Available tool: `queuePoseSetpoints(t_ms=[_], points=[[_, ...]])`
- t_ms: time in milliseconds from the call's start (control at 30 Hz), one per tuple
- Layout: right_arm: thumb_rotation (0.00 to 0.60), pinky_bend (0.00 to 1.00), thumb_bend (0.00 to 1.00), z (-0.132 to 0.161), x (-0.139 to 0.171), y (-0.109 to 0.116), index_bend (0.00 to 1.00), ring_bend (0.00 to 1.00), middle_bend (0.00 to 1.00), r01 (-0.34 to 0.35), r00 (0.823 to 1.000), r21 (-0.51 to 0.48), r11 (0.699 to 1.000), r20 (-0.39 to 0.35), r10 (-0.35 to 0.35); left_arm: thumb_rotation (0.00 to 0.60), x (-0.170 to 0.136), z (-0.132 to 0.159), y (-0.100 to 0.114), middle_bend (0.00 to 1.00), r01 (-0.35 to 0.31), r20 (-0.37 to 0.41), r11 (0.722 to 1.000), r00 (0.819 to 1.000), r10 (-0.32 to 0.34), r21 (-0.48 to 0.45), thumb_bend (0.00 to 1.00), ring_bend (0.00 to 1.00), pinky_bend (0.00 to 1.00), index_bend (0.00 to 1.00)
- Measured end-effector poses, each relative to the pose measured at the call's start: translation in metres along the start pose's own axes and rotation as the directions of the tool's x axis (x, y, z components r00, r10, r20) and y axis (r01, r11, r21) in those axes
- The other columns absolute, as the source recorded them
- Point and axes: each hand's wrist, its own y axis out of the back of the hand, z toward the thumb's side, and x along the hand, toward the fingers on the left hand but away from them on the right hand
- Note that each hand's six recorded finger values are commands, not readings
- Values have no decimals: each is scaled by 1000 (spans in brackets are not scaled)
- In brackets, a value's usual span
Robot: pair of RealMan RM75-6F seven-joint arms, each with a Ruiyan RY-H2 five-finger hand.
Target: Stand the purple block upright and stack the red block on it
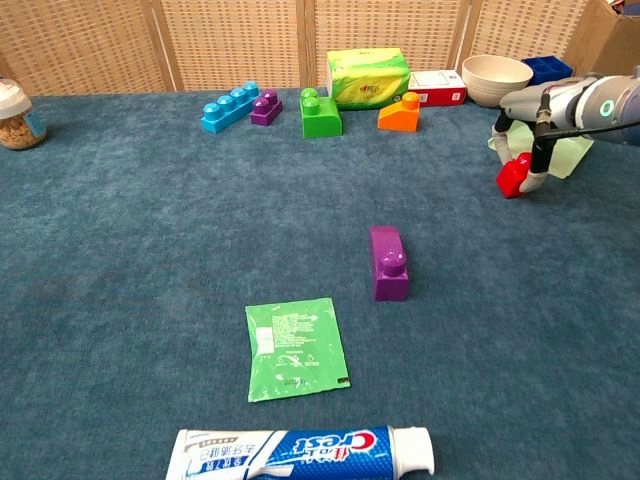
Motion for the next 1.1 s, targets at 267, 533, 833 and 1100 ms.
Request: queuePoseSetpoints(t_ms=[267, 533, 833, 1100], points=[[600, 122, 176, 7, 15, 12, 631, 72, 239, 10, 999, -17, 1000, -47, -11, 600, 2, 0, 2, 0, -9, 2, 1000, 1000, 9, 5, 293, 0, 0, 236], [600, 122, 168, 28, 44, 27, 635, 72, 250, 37, 985, -19, 999, -169, -40, 600, 2, -1, 4, 0, -21, -1, 1000, 1000, 21, 11, 293, 0, 0, 238], [600, 123, 167, 46, 77, 39, 639, 73, 260, 77, 951, -48, 996, -296, -88, 600, -6, -6, 4, 20, -49, -32, 999, 998, 48, -15, 293, 0, 0, 245], [600, 123, 165, 67, 109, 48, 644, 81, 267, 122, 892, -86, 989, -427, -147, 600, -18, -13, -4, 36, -63, -87, 996, 995, 58, -56, 293, 0, 0, 247]])
